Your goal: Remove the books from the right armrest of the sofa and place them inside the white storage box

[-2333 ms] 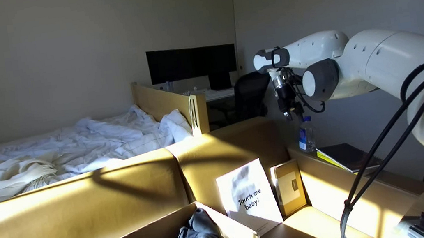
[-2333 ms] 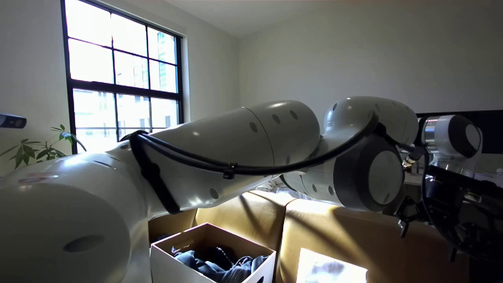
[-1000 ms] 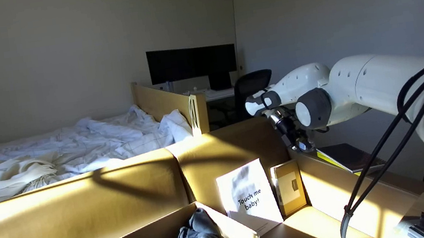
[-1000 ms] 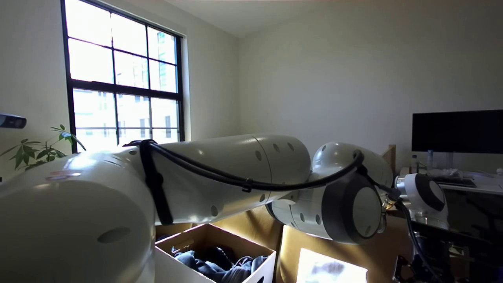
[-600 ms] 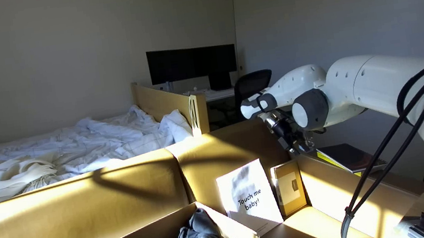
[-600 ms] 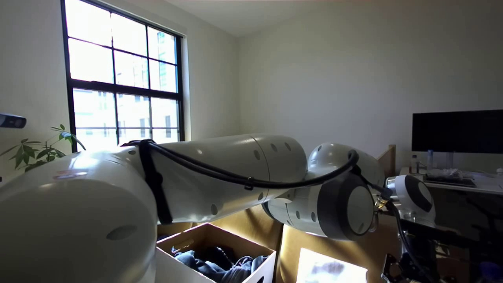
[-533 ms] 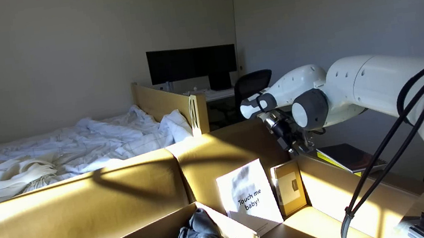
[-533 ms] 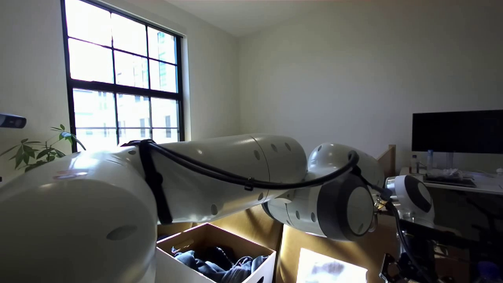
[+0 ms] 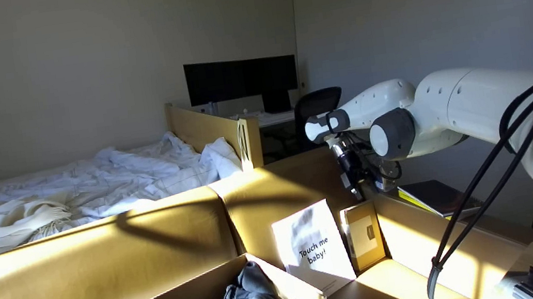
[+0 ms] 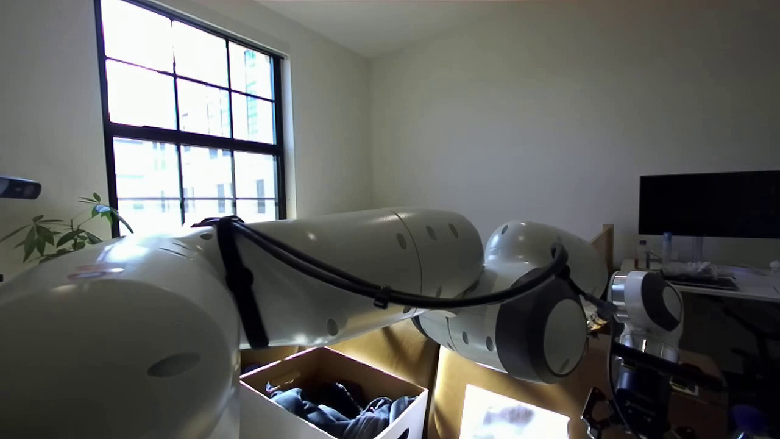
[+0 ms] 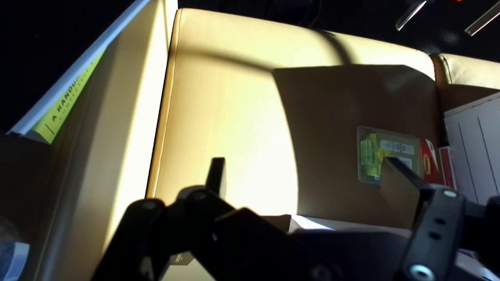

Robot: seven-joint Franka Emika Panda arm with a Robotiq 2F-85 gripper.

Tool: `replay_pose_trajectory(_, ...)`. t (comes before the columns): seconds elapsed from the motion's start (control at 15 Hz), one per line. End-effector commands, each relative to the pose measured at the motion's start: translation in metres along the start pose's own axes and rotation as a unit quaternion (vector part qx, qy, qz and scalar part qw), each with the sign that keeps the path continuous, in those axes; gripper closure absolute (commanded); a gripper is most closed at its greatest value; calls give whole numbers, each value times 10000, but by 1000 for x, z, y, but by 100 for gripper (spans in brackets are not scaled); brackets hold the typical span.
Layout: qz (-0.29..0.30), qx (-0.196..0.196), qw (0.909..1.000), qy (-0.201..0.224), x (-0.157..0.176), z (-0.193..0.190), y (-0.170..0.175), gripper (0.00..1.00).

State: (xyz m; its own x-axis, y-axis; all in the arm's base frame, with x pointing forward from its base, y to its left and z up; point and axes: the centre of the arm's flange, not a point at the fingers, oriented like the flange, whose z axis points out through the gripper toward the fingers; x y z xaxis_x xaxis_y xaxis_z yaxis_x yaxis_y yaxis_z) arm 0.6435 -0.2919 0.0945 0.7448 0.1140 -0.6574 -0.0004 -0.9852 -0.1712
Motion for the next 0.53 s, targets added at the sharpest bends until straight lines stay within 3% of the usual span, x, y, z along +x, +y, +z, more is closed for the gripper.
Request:
replay_pose_trajectory(0.0,430,137,9953,857,-64,28,-16,0)
replay_pose_trajectory(0.27,736,154,9818,1746,-73,-4,4,0)
replay_pose_trajectory(0.47,924,-33,9647,2467,-75,-27,16,0)
